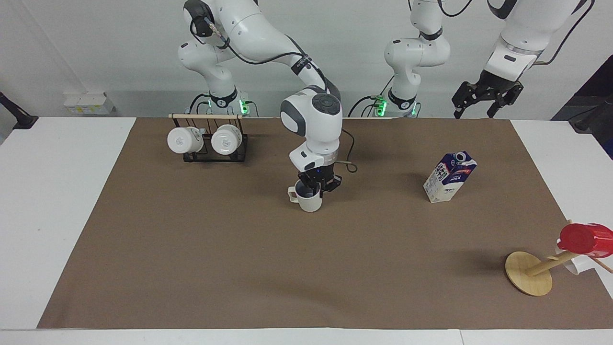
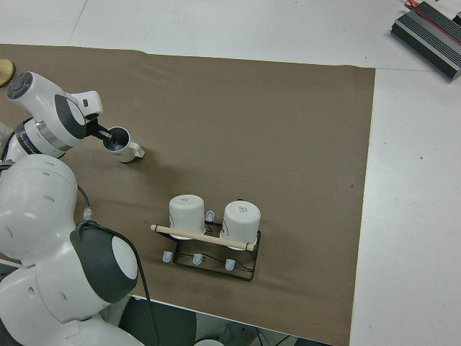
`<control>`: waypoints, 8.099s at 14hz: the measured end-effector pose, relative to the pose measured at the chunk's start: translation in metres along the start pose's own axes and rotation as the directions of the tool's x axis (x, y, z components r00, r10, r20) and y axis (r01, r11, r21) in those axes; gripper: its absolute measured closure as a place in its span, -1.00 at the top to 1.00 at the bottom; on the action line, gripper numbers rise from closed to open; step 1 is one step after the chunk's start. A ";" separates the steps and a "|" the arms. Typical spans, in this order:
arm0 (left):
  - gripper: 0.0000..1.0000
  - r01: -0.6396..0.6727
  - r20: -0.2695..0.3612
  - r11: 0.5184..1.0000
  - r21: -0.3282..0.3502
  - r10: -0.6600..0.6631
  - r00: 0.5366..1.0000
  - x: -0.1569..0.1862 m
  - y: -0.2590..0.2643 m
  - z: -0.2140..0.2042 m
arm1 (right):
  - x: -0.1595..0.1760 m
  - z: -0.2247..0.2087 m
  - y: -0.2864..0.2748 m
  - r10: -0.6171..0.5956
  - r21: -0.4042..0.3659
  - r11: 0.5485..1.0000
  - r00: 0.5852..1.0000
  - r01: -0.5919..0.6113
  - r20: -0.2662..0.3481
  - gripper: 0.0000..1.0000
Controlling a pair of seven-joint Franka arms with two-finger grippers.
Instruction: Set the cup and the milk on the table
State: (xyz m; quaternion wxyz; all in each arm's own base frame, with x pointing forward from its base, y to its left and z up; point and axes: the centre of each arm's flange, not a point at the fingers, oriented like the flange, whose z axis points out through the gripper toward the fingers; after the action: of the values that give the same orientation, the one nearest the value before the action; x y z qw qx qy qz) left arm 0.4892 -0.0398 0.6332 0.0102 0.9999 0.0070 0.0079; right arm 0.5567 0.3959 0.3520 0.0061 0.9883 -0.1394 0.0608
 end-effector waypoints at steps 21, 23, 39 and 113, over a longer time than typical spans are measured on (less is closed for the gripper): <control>1.00 -0.002 0.002 1.000 0.000 0.002 1.000 0.000 0.001 0.000 | 0.171 -0.183 0.303 -0.003 -0.049 0.999 0.994 -0.002 -0.106 1.00; 1.00 -0.013 0.006 1.000 0.001 0.013 1.000 -0.001 0.002 0.002 | 0.175 -0.204 0.339 0.018 -0.009 1.000 0.995 -0.019 -0.102 1.00; 1.00 -0.127 -0.035 0.992 0.006 0.127 0.991 0.010 -0.007 0.108 | 0.138 -0.271 0.368 -0.042 -0.057 0.997 0.994 0.048 0.101 1.00; 1.00 0.008 -0.057 1.000 -0.017 -0.009 0.998 0.047 0.101 0.055 | 0.133 -0.273 0.371 -0.038 -0.064 0.997 0.991 0.047 0.127 1.00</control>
State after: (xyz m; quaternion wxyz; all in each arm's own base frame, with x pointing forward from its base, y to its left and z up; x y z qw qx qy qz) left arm 0.5388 -0.1409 0.5810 0.0184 0.9991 0.0114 0.0363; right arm 0.5488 0.0106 0.6372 0.0317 0.9922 -0.1205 -0.0063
